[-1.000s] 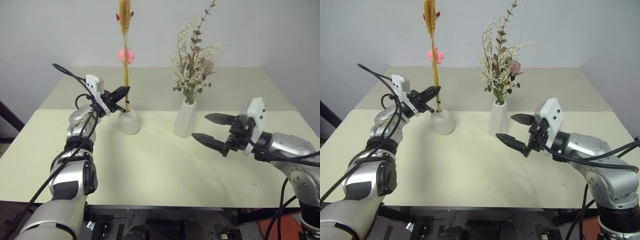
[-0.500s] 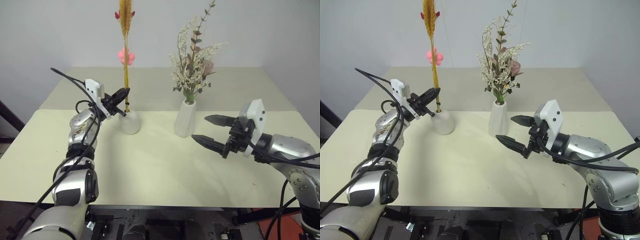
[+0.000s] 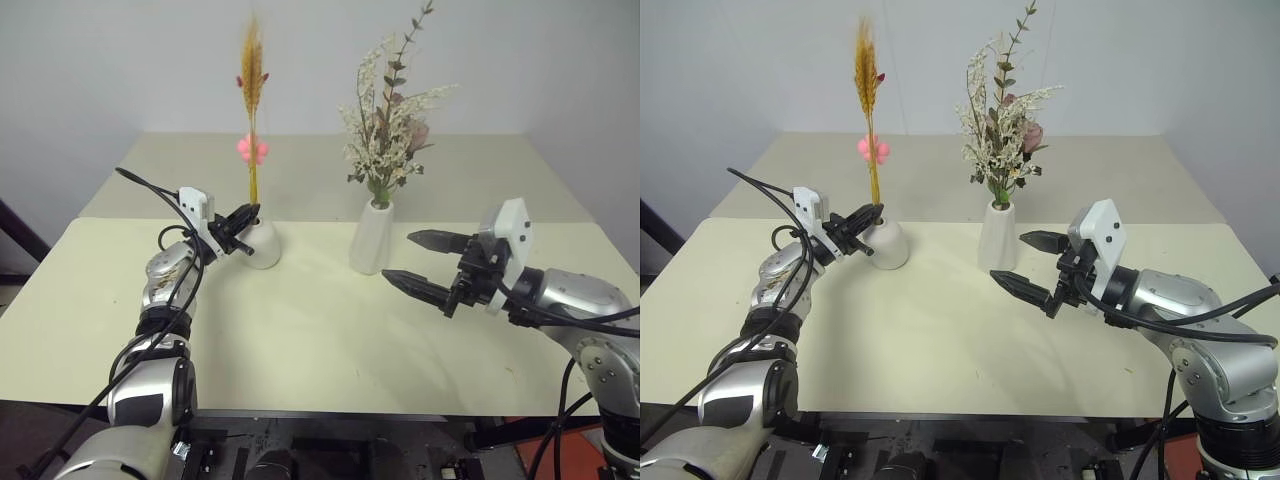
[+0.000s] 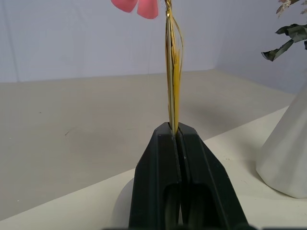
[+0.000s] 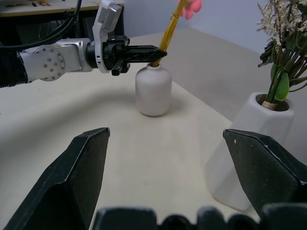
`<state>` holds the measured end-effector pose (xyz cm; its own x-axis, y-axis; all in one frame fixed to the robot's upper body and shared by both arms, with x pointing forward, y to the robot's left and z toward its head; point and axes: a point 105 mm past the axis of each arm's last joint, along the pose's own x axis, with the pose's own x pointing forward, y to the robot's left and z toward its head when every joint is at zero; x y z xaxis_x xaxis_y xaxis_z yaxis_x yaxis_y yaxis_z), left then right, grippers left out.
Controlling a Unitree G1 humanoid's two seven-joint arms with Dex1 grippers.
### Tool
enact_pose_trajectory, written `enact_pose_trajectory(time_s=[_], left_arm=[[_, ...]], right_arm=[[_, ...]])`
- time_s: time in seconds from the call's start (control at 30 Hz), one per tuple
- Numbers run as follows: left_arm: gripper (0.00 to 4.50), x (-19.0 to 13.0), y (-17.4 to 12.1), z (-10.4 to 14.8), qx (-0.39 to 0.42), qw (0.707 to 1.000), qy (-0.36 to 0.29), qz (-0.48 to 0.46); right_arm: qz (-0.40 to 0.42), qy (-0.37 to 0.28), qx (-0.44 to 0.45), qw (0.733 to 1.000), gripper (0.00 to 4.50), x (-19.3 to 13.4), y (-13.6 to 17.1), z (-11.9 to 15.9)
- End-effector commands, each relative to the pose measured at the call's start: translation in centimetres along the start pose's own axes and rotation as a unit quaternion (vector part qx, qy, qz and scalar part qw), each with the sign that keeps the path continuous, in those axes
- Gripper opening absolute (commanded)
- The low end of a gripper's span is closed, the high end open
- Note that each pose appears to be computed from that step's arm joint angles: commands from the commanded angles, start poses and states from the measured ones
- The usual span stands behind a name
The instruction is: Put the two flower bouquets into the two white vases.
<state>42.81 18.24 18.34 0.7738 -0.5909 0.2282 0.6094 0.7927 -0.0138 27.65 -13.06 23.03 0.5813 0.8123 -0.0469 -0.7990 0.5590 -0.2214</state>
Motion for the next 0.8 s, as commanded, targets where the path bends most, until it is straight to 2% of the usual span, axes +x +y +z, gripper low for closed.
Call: enact_pose_trajectory(time_s=[0.03,0.4,0.43,0.47,0.63,0.8], left_arm=[[0.01,0.5,-0.1,1.8,0.017,1.0,-0.023,-0.006],[0.01,-1.0,-0.4,1.0,0.009,1.0,-0.008,-0.01],[0.48,-1.2,-0.4,0.8,0.009,1.0,-0.005,-0.009],[0.68,-1.5,-0.5,0.7,0.006,1.0,0.001,-0.009],[2.31,-3.2,-0.8,0.6,0.002,1.0,0.013,-0.008],[3.88,-6.2,-0.7,1.3,0.013,0.999,0.034,0.004]], right_arm=[[-0.003,-0.015,-0.02,1.0,4.5,-0.2,0.2,1.1],[-0.003,-0.012,-0.02,1.0,4.5,-0.3,0.3,1.0],[-0.002,-0.012,-0.02,1.0,4.5,-0.3,0.2,1.0],[-0.002,-0.012,-0.02,1.0,4.5,-0.3,0.2,1.0],[0.001,-0.012,-0.019,1.0,4.5,-0.2,0.3,1.0],[0.005,-0.011,-0.018,1.0,4.5,-0.1,0.2,0.9]])
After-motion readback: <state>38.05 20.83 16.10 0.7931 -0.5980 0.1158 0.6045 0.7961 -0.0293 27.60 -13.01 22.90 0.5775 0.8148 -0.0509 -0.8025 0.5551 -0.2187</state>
